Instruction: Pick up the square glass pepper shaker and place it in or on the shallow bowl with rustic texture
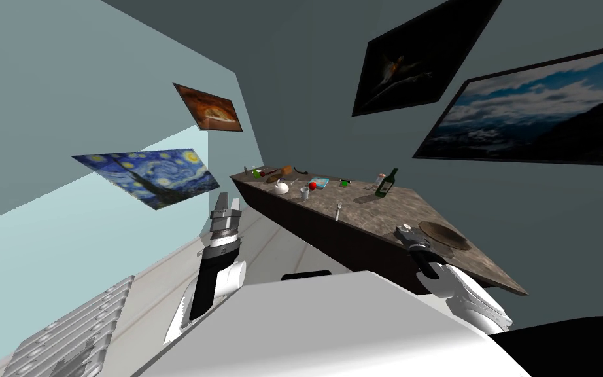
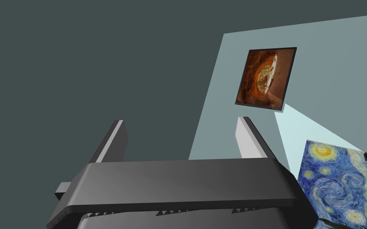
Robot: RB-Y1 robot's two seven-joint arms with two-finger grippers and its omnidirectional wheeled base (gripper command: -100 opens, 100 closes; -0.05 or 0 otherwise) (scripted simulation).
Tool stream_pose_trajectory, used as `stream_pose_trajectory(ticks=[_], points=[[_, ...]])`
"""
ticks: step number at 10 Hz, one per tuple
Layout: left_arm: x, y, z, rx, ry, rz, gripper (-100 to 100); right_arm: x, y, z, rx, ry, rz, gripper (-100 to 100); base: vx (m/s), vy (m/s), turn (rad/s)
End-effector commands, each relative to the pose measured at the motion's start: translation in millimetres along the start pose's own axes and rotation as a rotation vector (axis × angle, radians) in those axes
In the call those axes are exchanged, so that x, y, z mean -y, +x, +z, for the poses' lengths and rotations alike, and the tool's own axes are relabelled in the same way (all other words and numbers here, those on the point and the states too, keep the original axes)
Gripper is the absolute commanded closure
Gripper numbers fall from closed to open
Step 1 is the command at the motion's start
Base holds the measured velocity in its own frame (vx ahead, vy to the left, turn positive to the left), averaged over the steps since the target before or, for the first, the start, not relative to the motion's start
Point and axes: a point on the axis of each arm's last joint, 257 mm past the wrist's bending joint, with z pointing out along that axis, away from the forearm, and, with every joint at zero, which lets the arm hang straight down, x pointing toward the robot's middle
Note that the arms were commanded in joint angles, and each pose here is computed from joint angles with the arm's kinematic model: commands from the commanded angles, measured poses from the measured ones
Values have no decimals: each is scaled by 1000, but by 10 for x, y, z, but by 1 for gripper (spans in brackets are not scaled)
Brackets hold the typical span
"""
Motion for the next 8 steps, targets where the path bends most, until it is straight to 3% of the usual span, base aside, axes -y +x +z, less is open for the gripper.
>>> stream_pose_trajectory(ticks=[1,3,8], points=[[0,0,0,0,0,0,0,108,31,-58,-7,5,28,100,-180,0,39],[0,0,0,0,0,0,0,270,4,-79,-11,12,50,100,-98,-17,37],[-1,-1,-1,0,0,0,0,564,-151,-27,-15,22,36,100,7,-60,11]])
